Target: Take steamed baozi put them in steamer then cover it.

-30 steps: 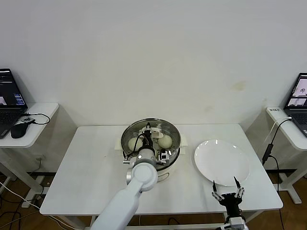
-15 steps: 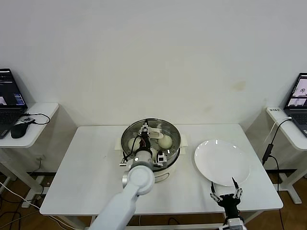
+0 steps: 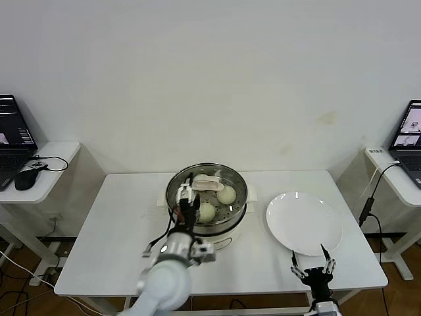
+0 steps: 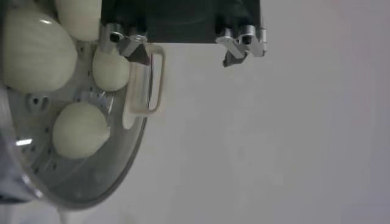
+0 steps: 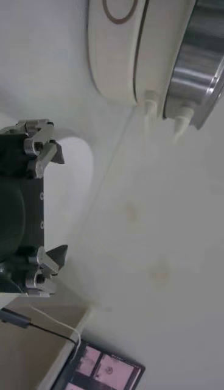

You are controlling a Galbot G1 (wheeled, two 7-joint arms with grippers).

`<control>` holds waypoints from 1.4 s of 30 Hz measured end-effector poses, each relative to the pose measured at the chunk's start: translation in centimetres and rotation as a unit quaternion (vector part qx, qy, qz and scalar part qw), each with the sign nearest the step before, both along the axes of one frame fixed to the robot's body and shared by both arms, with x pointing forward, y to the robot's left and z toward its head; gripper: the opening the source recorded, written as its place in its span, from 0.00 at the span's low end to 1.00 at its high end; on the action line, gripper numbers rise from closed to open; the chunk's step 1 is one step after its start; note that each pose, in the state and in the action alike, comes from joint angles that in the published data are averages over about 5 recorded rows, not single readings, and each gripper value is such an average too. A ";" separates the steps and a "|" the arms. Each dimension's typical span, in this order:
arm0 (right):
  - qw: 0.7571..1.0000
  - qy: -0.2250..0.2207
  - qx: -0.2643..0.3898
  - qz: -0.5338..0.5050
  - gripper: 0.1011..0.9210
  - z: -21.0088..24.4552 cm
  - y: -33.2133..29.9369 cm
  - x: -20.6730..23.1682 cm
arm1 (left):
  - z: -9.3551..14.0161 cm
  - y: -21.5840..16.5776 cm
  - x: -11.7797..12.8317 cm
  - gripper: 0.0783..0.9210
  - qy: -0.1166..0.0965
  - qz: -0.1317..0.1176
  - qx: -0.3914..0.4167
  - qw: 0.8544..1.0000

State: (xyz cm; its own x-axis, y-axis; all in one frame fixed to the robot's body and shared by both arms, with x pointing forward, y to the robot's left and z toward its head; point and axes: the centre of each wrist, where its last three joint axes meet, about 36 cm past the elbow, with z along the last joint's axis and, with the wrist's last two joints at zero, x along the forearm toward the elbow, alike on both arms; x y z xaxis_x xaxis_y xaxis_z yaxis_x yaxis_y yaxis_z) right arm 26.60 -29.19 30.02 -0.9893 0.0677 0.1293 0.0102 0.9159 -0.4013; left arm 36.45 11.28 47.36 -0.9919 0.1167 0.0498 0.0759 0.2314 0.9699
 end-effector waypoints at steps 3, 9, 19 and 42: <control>1.000 0.001 0.003 0.004 0.88 0.0 -0.1 0.0 | 0.0 3.0 -1.9 0.88 0.002 0.003 -0.047 0.999; 1.000 0.001 0.010 0.015 0.88 0.3 0.0 -0.3 | -1.6 9.8 -4.3 0.88 0.009 0.009 -0.174 0.985; 0.998 0.011 0.035 0.045 0.88 1.1 -0.3 -1.5 | -5.6 16.6 -8.9 0.88 0.042 0.046 -0.428 0.902; 0.995 0.005 0.084 0.052 0.88 2.9 0.2 -3.0 | -11.4 20.1 -10.6 0.88 0.029 0.091 -0.591 0.801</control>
State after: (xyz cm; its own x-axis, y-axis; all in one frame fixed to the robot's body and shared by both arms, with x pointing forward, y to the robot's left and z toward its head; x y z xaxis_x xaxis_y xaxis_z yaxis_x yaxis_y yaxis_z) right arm 23.65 -29.03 32.88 -0.9885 -0.0587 0.1396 -0.0914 0.9662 -0.2412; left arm 25.89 31.41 35.94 -0.9979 -0.0298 0.0579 -0.0263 0.9978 0.0609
